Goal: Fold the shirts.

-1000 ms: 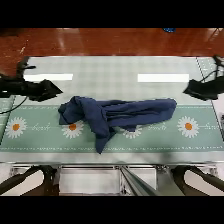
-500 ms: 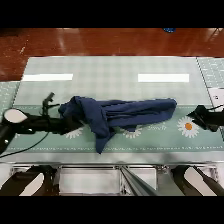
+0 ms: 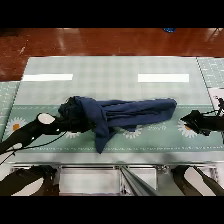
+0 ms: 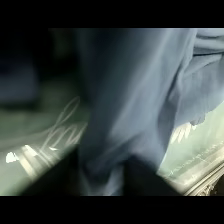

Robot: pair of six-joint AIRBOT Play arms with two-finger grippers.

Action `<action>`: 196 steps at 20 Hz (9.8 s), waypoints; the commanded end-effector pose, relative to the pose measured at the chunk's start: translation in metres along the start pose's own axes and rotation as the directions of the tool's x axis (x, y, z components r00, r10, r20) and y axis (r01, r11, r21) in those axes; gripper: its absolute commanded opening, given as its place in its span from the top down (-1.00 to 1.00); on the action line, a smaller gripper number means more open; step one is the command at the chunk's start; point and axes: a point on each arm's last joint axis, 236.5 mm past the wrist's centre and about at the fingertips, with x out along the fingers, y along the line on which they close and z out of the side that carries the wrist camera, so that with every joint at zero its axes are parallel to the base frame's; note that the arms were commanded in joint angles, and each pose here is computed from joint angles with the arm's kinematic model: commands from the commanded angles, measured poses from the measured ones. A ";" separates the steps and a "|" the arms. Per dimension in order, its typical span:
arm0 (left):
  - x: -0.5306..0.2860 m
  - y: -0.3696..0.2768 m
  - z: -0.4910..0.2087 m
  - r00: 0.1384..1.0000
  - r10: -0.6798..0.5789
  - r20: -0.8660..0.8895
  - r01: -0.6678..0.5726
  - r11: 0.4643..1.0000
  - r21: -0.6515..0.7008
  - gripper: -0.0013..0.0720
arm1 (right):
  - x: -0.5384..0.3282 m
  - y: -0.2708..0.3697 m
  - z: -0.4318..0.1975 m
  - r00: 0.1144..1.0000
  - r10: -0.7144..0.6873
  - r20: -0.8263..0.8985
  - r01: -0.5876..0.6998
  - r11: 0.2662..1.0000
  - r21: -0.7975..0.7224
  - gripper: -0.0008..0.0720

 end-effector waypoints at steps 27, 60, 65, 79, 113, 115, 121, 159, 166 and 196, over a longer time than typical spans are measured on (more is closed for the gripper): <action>-0.344 -0.254 0.183 0.674 -0.463 0.576 0.060 0.811 0.582 0.89 | -0.248 0.365 0.087 0.758 0.577 0.304 -0.160 0.616 -0.771 0.91; -0.140 -0.011 0.221 0.923 0.152 0.353 -0.263 0.920 0.291 0.89 | -0.089 0.241 0.112 0.939 0.221 0.262 -0.019 0.796 -0.606 0.91; -0.098 -0.016 0.300 0.930 0.137 0.340 -0.222 0.949 0.225 0.89 | 0.020 0.234 0.167 0.975 0.186 0.120 -0.102 0.860 -0.500 0.91; -0.185 0.046 0.226 0.955 0.297 -0.014 -0.294 0.951 0.096 -0.43 | -0.038 0.147 0.158 0.996 -0.004 -0.085 -0.032 0.911 -0.412 -0.16; -0.087 0.101 0.057 0.983 0.158 0.089 -0.130 0.958 -0.256 0.89 | -0.039 -0.027 -0.012 0.999 -0.042 -0.024 0.045 0.991 0.123 -0.15; -0.090 0.097 0.065 0.982 0.156 0.106 -0.127 0.961 -0.244 0.89 | -0.015 -0.035 -0.036 0.995 -0.019 -0.093 0.034 0.986 0.164 -0.15; -0.090 0.096 0.063 0.984 0.151 0.098 -0.124 0.962 -0.243 0.89 | 0.031 -0.010 -0.036 0.977 0.132 -0.166 -0.104 0.980 0.168 -0.15; -0.540 -0.168 -0.005 0.179 0.146 0.973 -0.681 0.732 0.016 0.89 | -0.451 0.237 -0.090 0.631 0.328 0.703 0.321 0.715 -0.622 0.91; -0.367 -0.108 0.084 0.717 0.146 0.682 -0.437 0.856 0.277 0.89 | -0.290 0.215 -0.022 0.875 0.199 0.442 0.148 0.758 -0.636 0.91; -0.098 0.082 0.182 0.897 0.369 -0.244 -0.336 0.927 0.167 0.89 | 0.069 0.110 0.092 0.894 -0.079 -0.442 -0.117 0.909 -0.399 0.90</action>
